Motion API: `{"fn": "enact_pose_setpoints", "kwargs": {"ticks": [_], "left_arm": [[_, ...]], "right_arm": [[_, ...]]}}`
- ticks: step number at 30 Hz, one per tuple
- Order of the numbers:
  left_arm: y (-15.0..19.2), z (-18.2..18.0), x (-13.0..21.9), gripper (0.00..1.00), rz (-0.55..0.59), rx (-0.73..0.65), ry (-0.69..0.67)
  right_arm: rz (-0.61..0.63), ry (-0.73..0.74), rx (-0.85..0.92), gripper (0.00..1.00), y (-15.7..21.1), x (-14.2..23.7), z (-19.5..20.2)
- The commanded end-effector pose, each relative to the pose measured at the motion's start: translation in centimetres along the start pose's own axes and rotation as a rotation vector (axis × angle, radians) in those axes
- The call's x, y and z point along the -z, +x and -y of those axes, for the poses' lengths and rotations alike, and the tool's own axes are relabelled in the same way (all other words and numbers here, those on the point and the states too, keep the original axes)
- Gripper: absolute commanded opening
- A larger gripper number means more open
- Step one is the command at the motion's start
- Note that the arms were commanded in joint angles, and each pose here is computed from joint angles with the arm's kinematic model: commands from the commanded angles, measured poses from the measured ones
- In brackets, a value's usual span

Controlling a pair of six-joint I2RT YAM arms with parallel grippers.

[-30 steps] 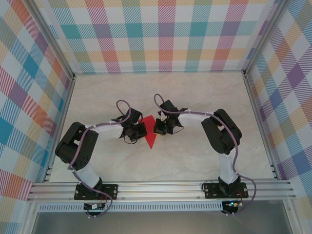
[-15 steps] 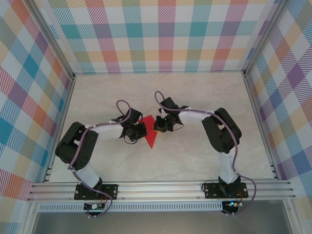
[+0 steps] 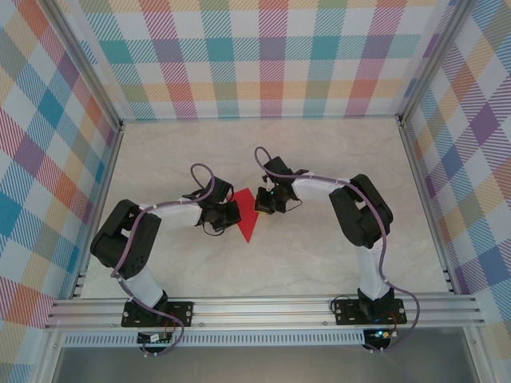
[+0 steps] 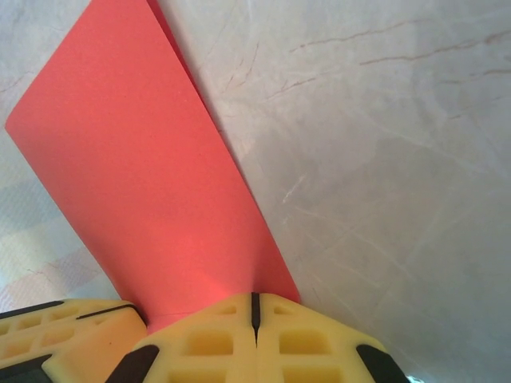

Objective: Fold a paper plane with a square sheet of paper (pick it up from the middle)
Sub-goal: Third fold the triangle at the center of the table.

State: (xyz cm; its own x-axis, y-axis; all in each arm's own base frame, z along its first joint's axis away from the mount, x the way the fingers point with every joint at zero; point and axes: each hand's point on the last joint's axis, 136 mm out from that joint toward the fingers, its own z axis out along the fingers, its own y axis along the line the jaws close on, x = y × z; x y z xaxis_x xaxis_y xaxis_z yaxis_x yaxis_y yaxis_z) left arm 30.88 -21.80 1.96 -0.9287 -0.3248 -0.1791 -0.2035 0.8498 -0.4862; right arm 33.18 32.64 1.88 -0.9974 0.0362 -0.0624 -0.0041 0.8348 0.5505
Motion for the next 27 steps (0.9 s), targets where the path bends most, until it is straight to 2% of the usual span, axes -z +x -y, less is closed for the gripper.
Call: {"fn": "enact_pose_setpoints", "kwargs": {"ticks": [1,5,9,15,25,27], "left_arm": [[1.2,-2.6,0.2,0.0,-0.026,0.0,-0.099],[1.1,-2.3,0.3,0.0,-0.024,-0.005,-0.091],[0.9,-2.0,0.3,0.0,-0.021,-0.009,-0.08],[0.6,-1.5,0.3,0.0,-0.019,-0.013,-0.068],[0.0,0.1,1.1,0.0,-0.002,-0.037,-0.017],[0.0,1.2,1.9,0.06,0.011,-0.061,0.012]], "right_arm": [[0.019,0.003,-0.005,0.03,-0.4,1.4,-0.2],[0.042,-0.128,0.08,0.03,-0.4,3.8,-3.6],[-0.024,-0.199,0.113,0.04,1.3,3.6,-4.7],[-0.082,-0.169,0.083,0.04,2.9,1.5,-3.0],[-0.101,-0.113,0.023,0.04,3.0,-0.9,-1.2],[-0.104,-0.096,0.001,0.04,3.2,-1.2,-0.6]]}}
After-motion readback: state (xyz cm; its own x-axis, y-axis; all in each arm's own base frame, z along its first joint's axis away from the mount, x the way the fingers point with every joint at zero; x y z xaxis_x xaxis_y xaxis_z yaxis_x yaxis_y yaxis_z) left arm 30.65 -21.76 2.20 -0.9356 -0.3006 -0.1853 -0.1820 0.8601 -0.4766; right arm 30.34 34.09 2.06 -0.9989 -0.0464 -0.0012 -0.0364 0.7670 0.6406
